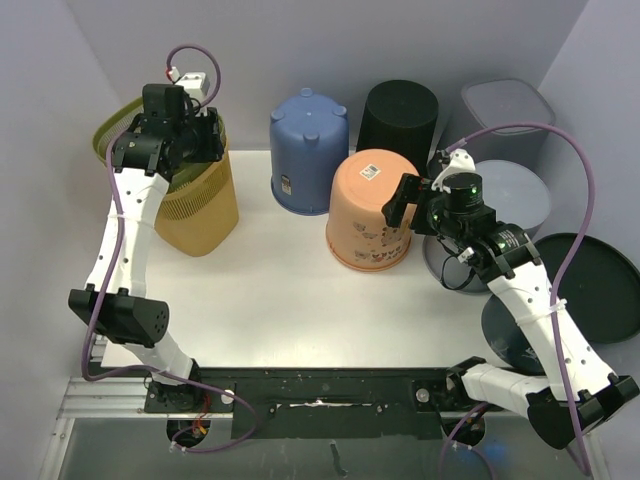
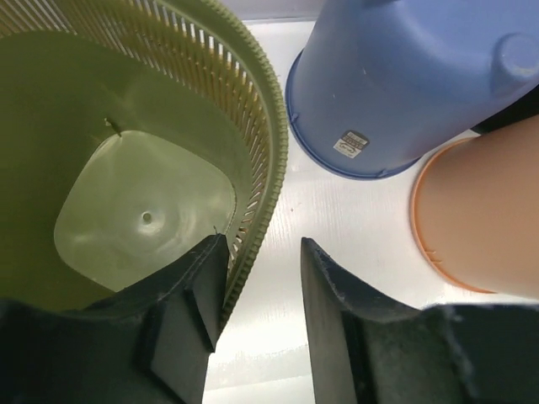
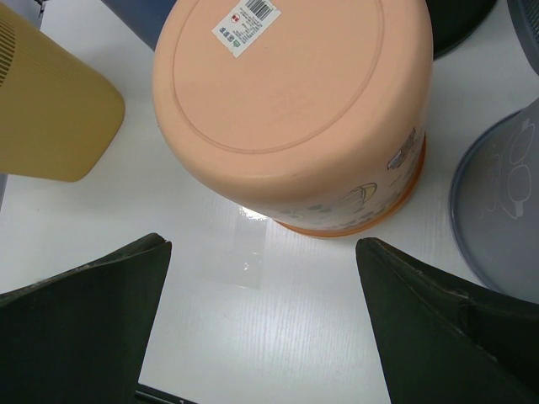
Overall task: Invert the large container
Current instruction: Pick up the container from the container.
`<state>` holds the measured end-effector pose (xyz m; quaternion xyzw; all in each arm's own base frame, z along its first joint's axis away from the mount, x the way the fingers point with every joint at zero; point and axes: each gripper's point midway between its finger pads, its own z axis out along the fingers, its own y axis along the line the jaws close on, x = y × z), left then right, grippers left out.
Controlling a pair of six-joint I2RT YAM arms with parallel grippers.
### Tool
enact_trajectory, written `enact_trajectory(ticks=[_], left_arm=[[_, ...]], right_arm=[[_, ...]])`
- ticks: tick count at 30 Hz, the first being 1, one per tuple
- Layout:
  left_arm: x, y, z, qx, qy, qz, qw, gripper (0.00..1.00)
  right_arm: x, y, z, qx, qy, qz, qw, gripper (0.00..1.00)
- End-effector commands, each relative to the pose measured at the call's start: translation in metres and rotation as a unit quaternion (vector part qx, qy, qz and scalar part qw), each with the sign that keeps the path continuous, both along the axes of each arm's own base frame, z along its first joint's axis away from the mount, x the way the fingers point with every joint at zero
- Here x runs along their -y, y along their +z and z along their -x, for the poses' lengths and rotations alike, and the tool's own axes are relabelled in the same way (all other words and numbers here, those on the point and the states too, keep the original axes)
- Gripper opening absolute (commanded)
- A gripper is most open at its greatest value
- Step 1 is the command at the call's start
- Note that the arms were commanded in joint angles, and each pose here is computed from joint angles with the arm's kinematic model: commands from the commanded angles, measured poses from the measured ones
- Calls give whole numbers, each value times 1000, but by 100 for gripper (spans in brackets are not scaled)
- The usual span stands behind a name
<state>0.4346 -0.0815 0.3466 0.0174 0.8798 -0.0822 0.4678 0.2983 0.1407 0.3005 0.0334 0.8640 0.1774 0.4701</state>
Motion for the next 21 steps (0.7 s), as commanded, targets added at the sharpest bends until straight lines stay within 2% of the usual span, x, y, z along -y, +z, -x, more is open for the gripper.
enact_trajectory(ticks=[1,4,7,8,10,13,16,18,21], left_arm=[[1,19,11,28,-14,-5,999,34],[1,12,9,20,-15,-9,1000,18],[1,7,7,15,-16,-9,1000,10],[1,6,7,14,-15,-10,1000,10],[1,3,6,9,-15,-9,1000,26],[2,2,6,8,-15,-8,1000,29],[3,5,6,12,-17,-5,1000,14],[4,12,7,19,-18,1,1000,0],[10,33,12,45,-26,17,998,0]], right_arm=[[-5,24,-7,31,-1,-18,999,98],[-7,25,-8,31,1,-25,999,98],[-9,26,-8,31,3,-29,999,98],[-10,26,-8,30,5,-30,999,98],[-11,27,-8,30,6,-31,999,97],[-11,27,-8,31,6,-32,999,98],[-11,28,-8,32,6,-33,999,98],[-12,29,-7,33,7,-34,999,98],[-12,33,-7,36,8,-36,999,98]])
